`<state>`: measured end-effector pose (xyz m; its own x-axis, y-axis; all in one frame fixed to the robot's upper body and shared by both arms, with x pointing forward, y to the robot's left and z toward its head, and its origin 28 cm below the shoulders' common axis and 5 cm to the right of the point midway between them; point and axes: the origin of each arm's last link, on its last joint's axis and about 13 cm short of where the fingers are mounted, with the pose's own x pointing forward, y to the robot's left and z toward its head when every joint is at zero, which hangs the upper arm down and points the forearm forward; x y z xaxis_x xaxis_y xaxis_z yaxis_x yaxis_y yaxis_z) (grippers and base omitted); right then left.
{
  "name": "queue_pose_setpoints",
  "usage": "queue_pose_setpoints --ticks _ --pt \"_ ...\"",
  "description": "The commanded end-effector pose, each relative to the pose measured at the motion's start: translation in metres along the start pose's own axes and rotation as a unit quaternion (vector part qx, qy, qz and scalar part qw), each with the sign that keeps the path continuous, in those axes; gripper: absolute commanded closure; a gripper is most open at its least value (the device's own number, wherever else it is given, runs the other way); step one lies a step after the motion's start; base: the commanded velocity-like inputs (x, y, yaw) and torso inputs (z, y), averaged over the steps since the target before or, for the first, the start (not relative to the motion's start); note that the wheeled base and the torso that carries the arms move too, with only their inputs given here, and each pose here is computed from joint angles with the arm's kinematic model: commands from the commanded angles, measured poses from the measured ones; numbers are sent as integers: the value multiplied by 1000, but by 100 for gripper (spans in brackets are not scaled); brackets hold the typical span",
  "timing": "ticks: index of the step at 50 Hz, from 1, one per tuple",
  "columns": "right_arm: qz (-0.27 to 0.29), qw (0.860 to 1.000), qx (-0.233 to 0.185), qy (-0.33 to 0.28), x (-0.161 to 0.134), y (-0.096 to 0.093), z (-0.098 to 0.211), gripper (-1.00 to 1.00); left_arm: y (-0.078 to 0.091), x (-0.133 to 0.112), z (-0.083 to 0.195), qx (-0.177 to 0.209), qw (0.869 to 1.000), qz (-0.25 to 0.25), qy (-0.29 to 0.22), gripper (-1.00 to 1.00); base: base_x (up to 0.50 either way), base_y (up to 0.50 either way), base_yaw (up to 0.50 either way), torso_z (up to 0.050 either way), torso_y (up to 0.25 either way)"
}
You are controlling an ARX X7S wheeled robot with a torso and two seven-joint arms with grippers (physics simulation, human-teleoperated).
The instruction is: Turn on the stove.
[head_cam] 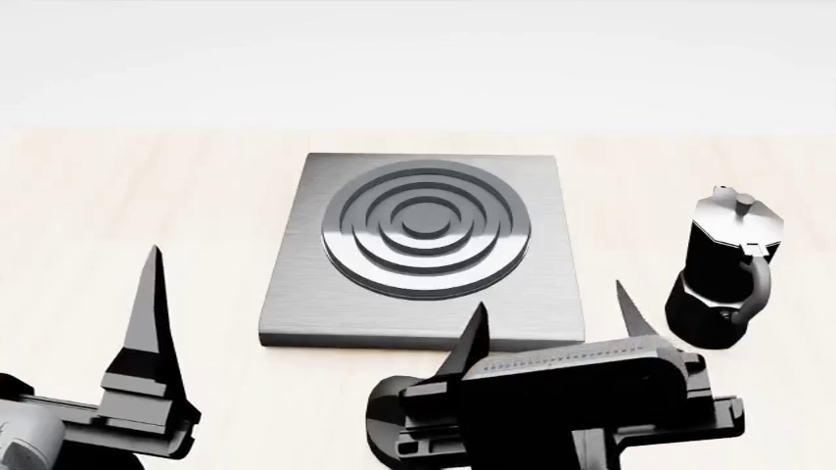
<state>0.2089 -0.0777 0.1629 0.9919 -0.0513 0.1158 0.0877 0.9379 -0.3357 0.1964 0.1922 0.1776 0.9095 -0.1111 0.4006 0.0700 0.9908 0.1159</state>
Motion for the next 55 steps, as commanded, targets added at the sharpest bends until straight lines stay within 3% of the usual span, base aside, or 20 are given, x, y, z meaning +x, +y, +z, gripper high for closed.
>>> queue_pose_setpoints --ticks 1,55 --pt "0 1000 -5 -15 -4 -1 6 -100 0 0 1 0 1000 1 -1 -100 0 0 0 0 0" --pt "2 997 -17 -74 -17 -3 28 -100 0 -1 2 0 1000 0 -3 -100 0 0 0 0 0"
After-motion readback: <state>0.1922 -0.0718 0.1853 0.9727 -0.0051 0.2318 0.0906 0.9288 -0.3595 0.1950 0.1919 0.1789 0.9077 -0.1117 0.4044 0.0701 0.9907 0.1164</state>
